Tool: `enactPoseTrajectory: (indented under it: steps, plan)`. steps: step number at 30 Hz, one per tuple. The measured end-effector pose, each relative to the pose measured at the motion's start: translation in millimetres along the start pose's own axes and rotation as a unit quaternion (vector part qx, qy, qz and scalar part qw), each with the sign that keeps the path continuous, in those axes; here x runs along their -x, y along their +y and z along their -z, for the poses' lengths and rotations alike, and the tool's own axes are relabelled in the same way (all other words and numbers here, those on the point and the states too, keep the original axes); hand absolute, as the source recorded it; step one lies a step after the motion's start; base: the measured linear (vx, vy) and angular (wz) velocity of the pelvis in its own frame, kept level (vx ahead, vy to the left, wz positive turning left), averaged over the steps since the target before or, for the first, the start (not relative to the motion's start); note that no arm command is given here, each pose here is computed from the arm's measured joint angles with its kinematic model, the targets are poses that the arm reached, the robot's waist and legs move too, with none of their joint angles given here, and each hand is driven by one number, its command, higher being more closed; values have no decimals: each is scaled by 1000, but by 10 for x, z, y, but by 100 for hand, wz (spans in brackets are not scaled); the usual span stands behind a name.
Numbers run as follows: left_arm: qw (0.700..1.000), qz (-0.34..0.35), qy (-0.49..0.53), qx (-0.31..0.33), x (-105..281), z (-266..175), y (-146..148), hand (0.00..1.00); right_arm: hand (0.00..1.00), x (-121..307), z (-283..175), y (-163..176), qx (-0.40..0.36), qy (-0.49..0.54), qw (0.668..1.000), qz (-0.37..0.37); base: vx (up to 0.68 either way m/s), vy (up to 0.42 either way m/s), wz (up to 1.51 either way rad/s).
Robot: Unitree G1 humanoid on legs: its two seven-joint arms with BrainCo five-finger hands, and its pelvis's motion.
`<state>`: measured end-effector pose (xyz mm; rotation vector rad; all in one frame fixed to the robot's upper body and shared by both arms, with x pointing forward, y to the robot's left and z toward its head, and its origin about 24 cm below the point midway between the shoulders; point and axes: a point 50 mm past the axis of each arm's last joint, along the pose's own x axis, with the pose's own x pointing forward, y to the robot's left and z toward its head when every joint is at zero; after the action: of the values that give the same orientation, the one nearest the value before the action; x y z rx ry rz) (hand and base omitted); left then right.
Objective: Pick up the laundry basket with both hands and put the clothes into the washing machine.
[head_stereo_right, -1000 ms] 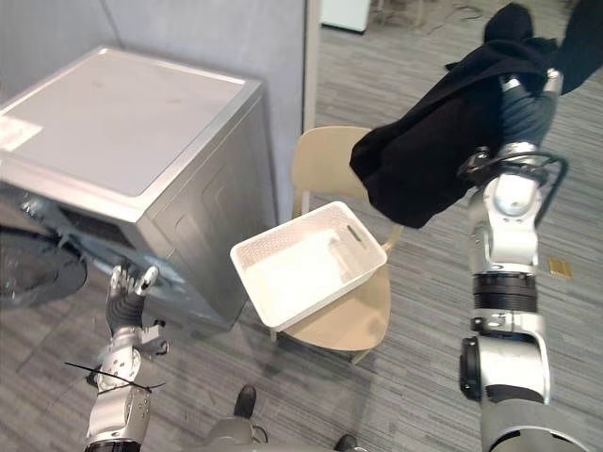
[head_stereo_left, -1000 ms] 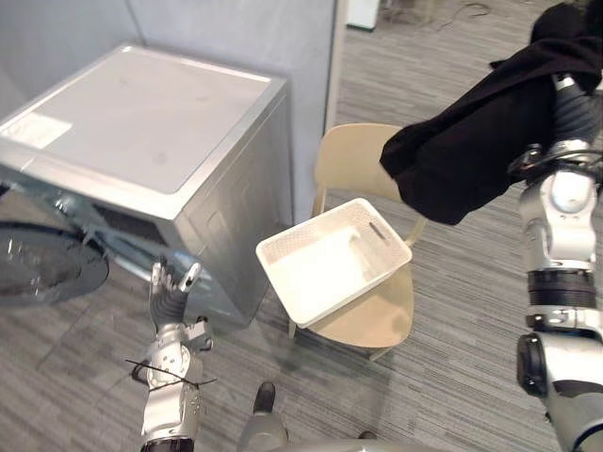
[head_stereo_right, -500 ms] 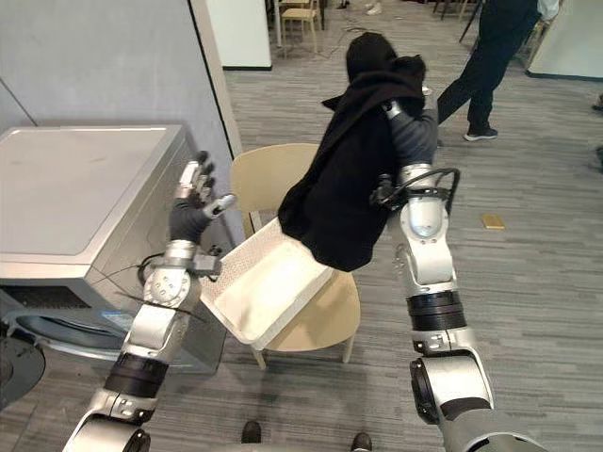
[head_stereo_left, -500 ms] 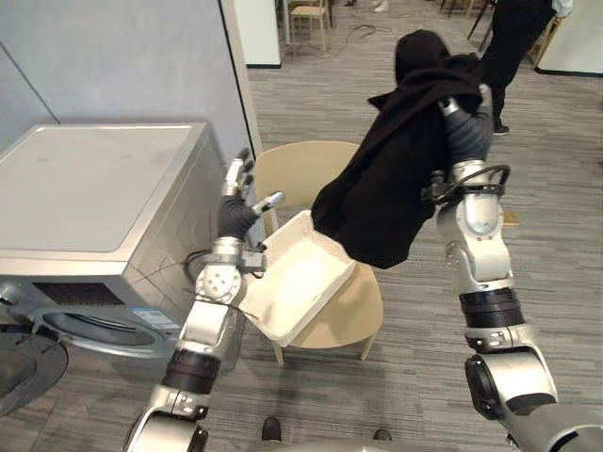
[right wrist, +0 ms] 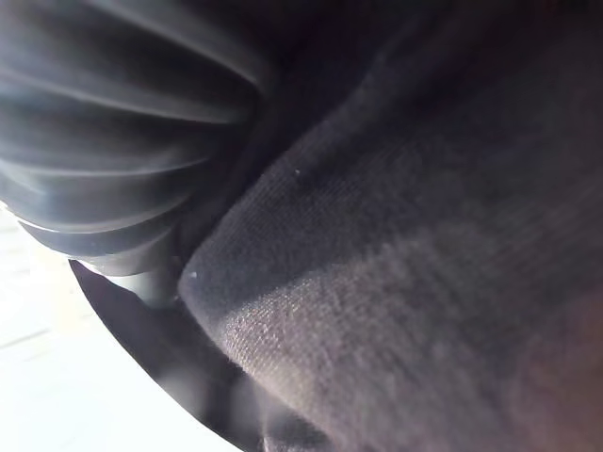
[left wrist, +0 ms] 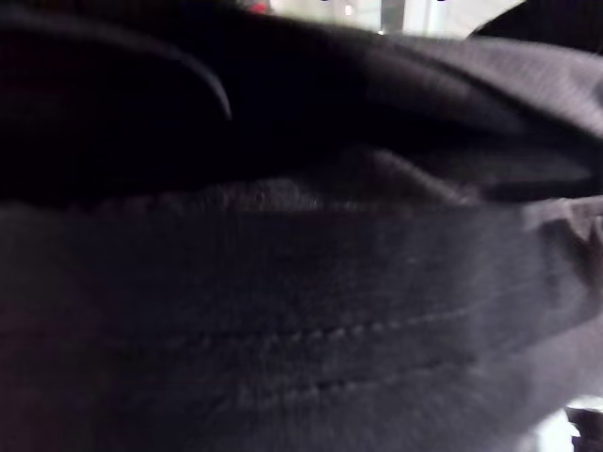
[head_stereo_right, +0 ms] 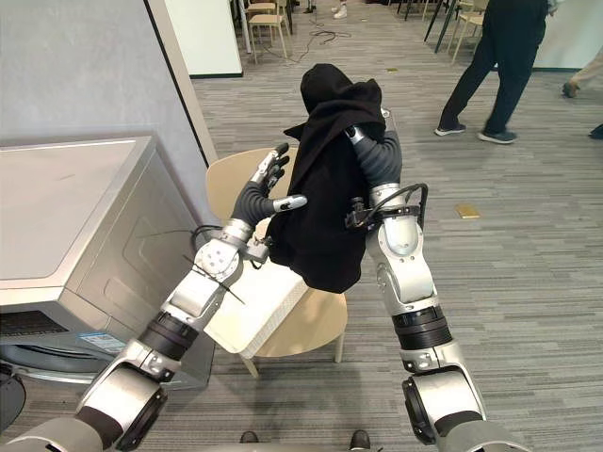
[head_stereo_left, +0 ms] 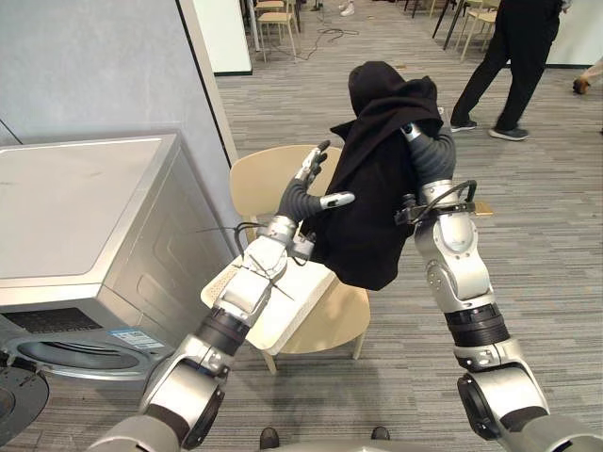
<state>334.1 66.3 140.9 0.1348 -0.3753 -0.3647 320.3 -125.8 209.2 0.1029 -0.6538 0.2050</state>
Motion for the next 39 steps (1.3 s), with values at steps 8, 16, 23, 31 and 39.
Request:
enactPoseTrajectory:
  steps: [8, 16, 23, 31, 39]
  plan:
    - [1000, 17, -10, -15, -171, -99, -67, 0, 100, 59, -25, 246, -28, -6, 998, -56, -5, 2, -1]
    - [1000, 28, -10, 9, -314, -189, -134, 0, 100, 69, -21, 274, -35, -5, 998, -60, -12, 4, -3]
    - [999, 27, 5, 47, -338, -158, -157, 100, 100, 80, -6, 287, -46, 0, 997, -61, -1, 1, -1]
    - [998, 28, -9, 63, -411, -267, -165, 100, 100, 190, -18, 273, -55, 1, 997, -61, -9, 4, -7]
    - [996, 27, -16, 84, -451, -331, -226, 100, 100, 220, -61, 285, -56, -14, 996, -66, -3, 0, -1]
